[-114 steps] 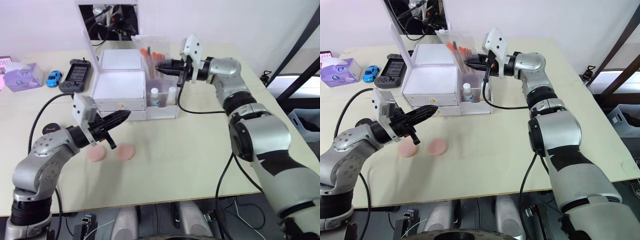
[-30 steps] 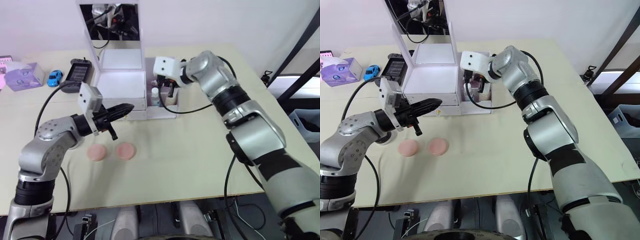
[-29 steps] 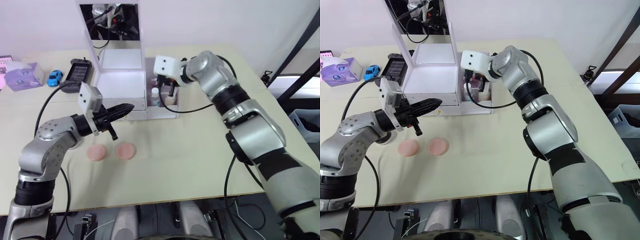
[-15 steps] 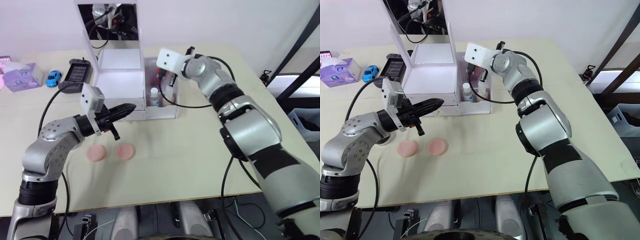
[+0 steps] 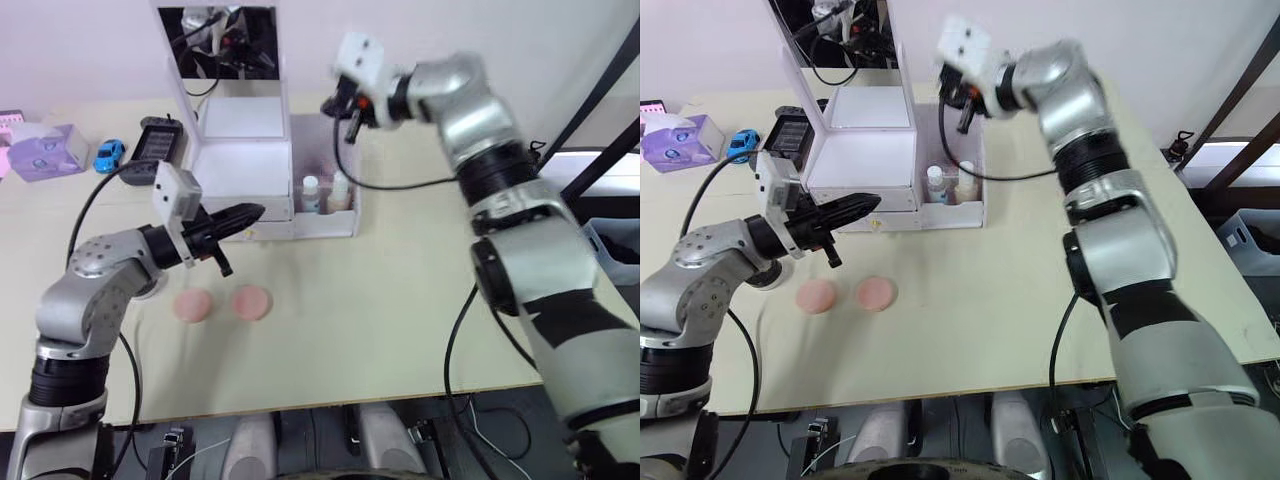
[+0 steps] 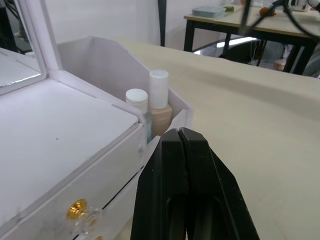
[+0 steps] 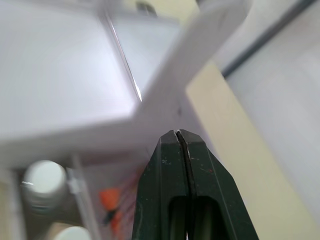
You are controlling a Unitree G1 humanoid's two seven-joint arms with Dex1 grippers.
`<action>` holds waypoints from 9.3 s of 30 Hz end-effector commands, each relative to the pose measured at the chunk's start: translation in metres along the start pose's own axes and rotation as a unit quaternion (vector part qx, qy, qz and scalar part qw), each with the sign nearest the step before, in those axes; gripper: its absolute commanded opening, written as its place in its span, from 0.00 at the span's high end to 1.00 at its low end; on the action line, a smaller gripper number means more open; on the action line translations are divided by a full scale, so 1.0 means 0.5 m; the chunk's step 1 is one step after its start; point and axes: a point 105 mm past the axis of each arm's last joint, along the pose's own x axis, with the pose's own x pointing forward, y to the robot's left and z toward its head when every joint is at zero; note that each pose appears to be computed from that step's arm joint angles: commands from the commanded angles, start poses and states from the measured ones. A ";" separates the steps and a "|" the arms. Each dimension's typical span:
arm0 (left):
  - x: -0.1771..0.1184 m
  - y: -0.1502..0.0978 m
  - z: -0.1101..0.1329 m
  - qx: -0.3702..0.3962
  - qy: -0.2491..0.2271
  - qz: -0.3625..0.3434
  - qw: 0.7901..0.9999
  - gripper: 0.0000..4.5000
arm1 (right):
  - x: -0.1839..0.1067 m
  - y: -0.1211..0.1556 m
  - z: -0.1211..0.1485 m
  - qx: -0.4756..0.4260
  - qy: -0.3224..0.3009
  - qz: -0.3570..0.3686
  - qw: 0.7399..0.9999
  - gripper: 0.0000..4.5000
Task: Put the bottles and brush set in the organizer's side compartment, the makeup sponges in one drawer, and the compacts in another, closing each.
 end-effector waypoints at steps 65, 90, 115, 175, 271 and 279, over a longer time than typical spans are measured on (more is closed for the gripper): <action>-0.059 -0.048 -0.096 -0.058 -0.049 0.347 0.935 0.00 | -0.137 0.200 0.020 0.186 -0.109 0.088 0.973 0.01; 0.080 -0.027 -0.102 -0.068 -0.098 0.398 0.910 0.27 | -0.140 0.183 0.001 0.168 -0.053 0.048 0.983 0.00; 0.062 -0.038 -0.083 -0.041 -0.107 0.390 0.913 0.59 | -0.130 0.174 -0.012 0.160 -0.047 0.032 0.986 0.00; -0.050 -0.160 -0.107 -0.047 0.017 0.315 0.948 0.94 | -0.106 0.224 -0.031 0.206 -0.079 0.066 0.973 0.00; -0.222 -0.211 -0.173 -0.123 0.135 0.192 0.964 0.01 | -0.161 0.257 -0.050 0.168 -0.028 0.215 0.962 0.00; -0.136 -0.198 -0.214 -0.116 0.140 0.209 0.961 0.01 | -0.175 0.248 -0.027 0.171 -0.009 0.187 0.967 0.00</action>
